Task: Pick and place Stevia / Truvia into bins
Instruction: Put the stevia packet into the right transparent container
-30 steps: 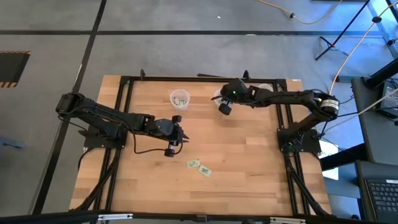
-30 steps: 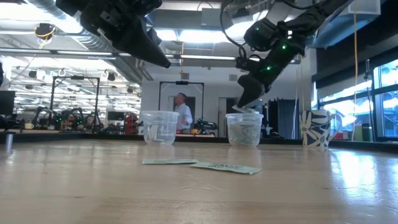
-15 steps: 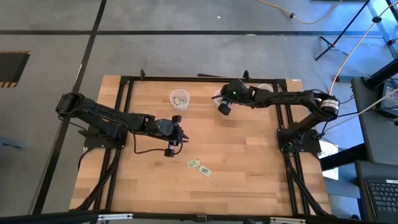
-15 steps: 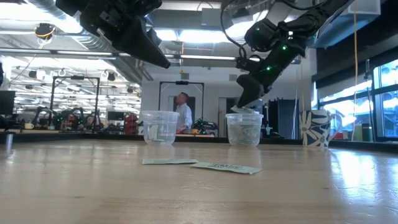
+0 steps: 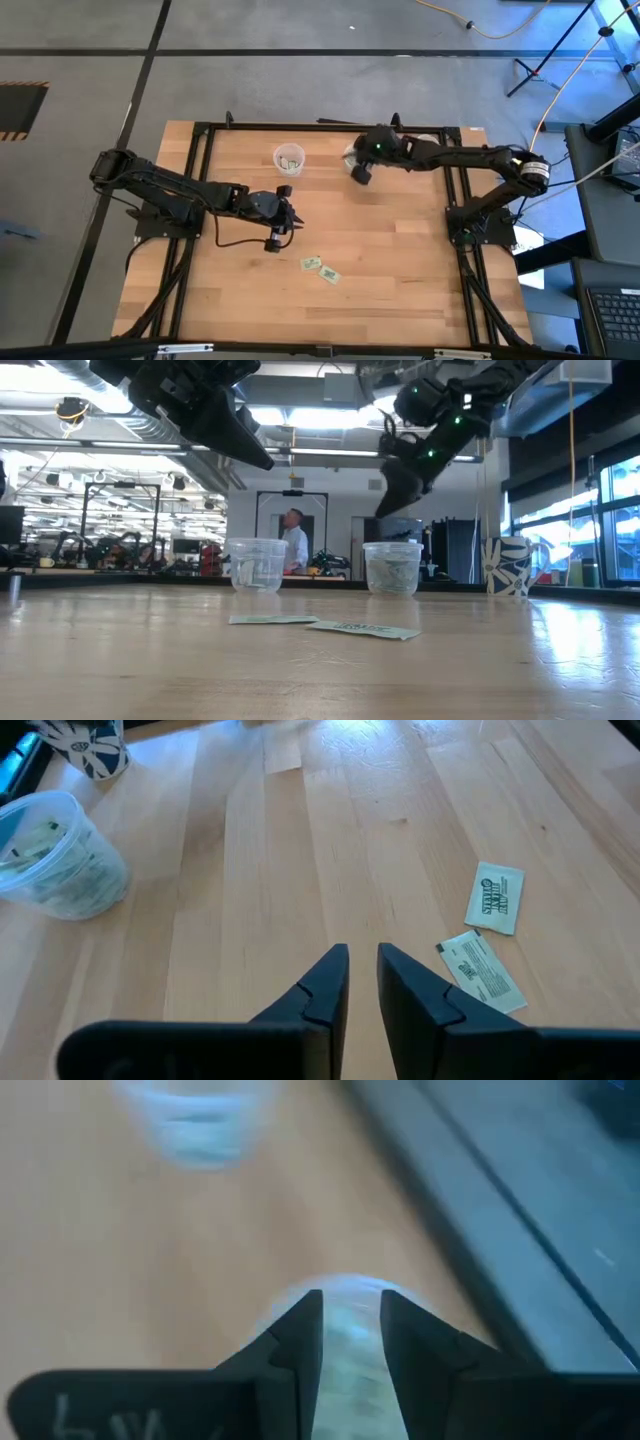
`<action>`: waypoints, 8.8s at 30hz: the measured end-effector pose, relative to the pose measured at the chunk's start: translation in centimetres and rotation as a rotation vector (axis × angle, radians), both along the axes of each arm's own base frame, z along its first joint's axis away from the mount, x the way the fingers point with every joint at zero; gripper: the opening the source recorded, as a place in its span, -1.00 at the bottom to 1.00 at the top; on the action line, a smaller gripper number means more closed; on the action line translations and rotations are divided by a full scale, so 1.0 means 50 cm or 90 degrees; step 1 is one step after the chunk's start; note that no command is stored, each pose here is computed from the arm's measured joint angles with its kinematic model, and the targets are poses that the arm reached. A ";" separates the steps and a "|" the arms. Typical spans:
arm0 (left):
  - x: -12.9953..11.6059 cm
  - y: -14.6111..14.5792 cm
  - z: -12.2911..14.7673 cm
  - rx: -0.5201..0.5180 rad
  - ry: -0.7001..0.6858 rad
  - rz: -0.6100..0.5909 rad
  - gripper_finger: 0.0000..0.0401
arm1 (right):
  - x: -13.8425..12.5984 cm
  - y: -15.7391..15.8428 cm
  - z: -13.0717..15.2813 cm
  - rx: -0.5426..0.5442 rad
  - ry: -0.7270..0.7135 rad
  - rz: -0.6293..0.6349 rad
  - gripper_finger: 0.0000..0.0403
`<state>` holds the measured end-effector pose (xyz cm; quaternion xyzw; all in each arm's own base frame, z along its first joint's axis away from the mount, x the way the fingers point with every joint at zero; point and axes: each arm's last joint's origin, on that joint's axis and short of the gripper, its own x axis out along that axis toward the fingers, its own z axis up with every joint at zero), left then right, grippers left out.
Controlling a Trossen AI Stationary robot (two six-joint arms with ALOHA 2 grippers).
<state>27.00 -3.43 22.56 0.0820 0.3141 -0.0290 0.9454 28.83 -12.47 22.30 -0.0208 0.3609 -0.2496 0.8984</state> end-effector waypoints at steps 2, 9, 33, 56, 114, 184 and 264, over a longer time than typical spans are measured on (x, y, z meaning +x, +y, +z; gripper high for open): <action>0.000 0.000 0.000 0.000 0.000 0.000 -0.75 | 0.011 0.030 0.002 0.023 0.004 0.097 -0.47; 0.000 0.000 -0.001 0.002 0.002 0.002 -0.74 | 0.038 0.192 -0.016 0.062 0.028 0.327 -0.47; 0.000 0.000 0.000 0.003 -0.001 0.004 -0.75 | 0.086 0.536 -0.213 0.089 0.038 0.496 -0.47; 0.000 0.000 0.000 0.002 -0.001 0.005 -0.76 | 0.091 0.546 -0.244 0.081 0.086 0.476 -0.97; 0.004 -0.027 -0.002 -0.016 -0.011 -0.073 -0.50 | 0.042 -0.025 -0.026 0.042 0.272 -0.066 -0.53; -0.123 -0.052 0.139 0.006 -0.178 -0.029 -0.65 | 0.205 0.472 -0.238 0.096 0.137 0.411 -0.97; -0.375 0.035 -0.024 -0.062 -0.495 0.044 -0.77 | 0.187 0.467 -0.228 0.082 0.195 0.413 -0.87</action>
